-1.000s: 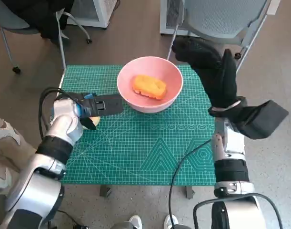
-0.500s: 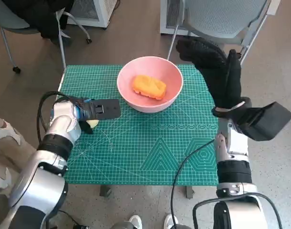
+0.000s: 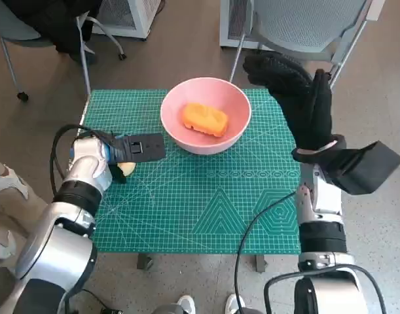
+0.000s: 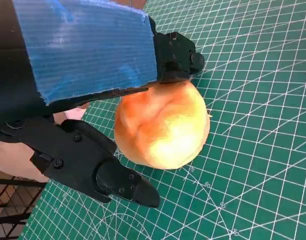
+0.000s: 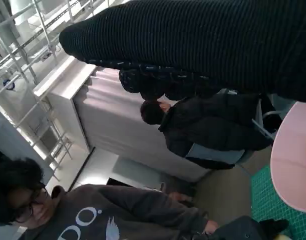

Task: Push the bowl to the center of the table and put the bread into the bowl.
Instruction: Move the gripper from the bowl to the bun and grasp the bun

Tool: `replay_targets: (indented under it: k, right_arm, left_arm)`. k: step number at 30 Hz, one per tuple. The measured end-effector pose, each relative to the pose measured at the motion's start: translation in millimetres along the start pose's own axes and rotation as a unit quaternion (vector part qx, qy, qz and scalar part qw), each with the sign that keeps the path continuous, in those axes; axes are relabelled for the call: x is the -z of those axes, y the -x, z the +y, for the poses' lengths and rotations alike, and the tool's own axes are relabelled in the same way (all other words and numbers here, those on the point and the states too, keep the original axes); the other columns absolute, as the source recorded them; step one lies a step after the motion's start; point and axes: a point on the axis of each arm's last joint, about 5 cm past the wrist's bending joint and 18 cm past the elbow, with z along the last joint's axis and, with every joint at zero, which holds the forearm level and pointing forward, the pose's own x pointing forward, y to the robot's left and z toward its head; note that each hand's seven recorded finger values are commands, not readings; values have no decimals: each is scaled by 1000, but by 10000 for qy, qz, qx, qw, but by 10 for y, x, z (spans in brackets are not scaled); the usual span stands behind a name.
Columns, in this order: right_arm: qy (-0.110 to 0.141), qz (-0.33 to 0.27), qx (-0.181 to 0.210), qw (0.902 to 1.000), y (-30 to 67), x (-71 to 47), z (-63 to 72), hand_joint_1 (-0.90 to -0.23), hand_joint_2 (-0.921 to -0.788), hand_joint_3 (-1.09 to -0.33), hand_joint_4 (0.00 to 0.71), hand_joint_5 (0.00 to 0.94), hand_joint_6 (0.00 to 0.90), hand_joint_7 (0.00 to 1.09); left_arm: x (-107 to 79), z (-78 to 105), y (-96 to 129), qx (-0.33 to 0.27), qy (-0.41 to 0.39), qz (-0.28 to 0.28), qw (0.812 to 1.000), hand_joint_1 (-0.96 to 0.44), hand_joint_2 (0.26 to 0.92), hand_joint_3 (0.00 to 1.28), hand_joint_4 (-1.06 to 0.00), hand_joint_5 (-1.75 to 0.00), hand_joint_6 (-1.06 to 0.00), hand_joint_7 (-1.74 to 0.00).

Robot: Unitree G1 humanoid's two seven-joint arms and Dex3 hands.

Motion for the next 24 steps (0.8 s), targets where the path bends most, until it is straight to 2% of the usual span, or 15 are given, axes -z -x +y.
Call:
replay_targets:
  k: [2, 3, 4, 6, 7, 8, 9, 10, 12, 13, 17, 24]
  right_arm:
    - [-4, 5, -1, 10000, -1, 0, 0, -703, -921, -917, 146, 0, -1, 451]
    - [-5, 6, -2, 10000, -1, 0, 0, -703, -921, -917, 146, 0, -1, 451]
    - [-6, 5, -2, 10000, -1, -1, 0, -703, -921, -917, 146, 0, -1, 451]
    - [-8, 4, -2, 10000, -2, -2, 0, -704, -921, -916, 145, 0, -1, 451]
    - [-8, 4, -4, 10000, -3, -2, 1, -704, -921, -916, 145, 0, -1, 450]
    - [-8, 3, -6, 10000, -4, -2, 1, -704, -921, -916, 145, 0, -1, 450]
    - [-8, 3, -6, 10000, -4, -2, 1, -704, -921, -916, 145, 0, -1, 450]
    - [-9, 4, -7, 10000, -4, -2, 1, -704, -921, -915, 145, 0, -1, 451]
    - [-10, 5, -7, 10000, -4, -2, 1, -704, -921, -916, 145, 0, -1, 451]
    - [-11, 5, -7, 10000, -4, -2, 1, -704, -921, -916, 145, 0, -1, 451]
    - [-13, 6, -6, 10000, -4, -1, 2, -704, -921, -916, 145, 0, -1, 450]
    - [-25, 12, -1, 10000, -2, 3, 4, -703, -921, -917, 144, 0, -1, 449]
  left_arm:
    - [3, -5, -3, -56, 19, 2, 10000, -58, 726, 18, -399, -108, -291, -26]
    - [5, -8, -5, -90, 36, -2, 10000, -23, 740, 23, -452, -371, -332, -23]
    - [7, -12, -7, -138, 73, -16, 9999, 0, 750, 26, -456, -595, -360, -19]
    - [10, -19, -10, -263, 121, -44, 9996, 187, 818, 37, -610, -860, -466, -53]
    - [13, -27, -14, -369, 140, -64, 9992, 229, 826, 39, -659, -900, -531, -113]
    - [16, -38, -19, -486, 159, -84, 9987, 291, 832, 46, -734, -951, -599, -255]
    - [20, -54, -25, -610, 174, -108, 9979, 187, 836, 76, -741, -999, -652, -548]
    - [25, -72, -33, -751, 188, -144, 9969, 120, 839, 96, -741, -1036, -682, -742]
    - [34, -120, -51, -1007, 178, -213, 9945, 62, 850, 116, -722, -1088, -689, -928]
    - [40, -149, -62, -1142, 159, -251, 9930, 42, 854, 129, -718, -1168, -693, -928]
    - [61, -252, -99, -1579, 63, -418, 9865, 13, 861, 144, -705, -1272, -697, -941]
    - [80, -284, -111, -1746, -7, -565, 9830, 2, 883, 107, -735, -1230, -665, -1016]
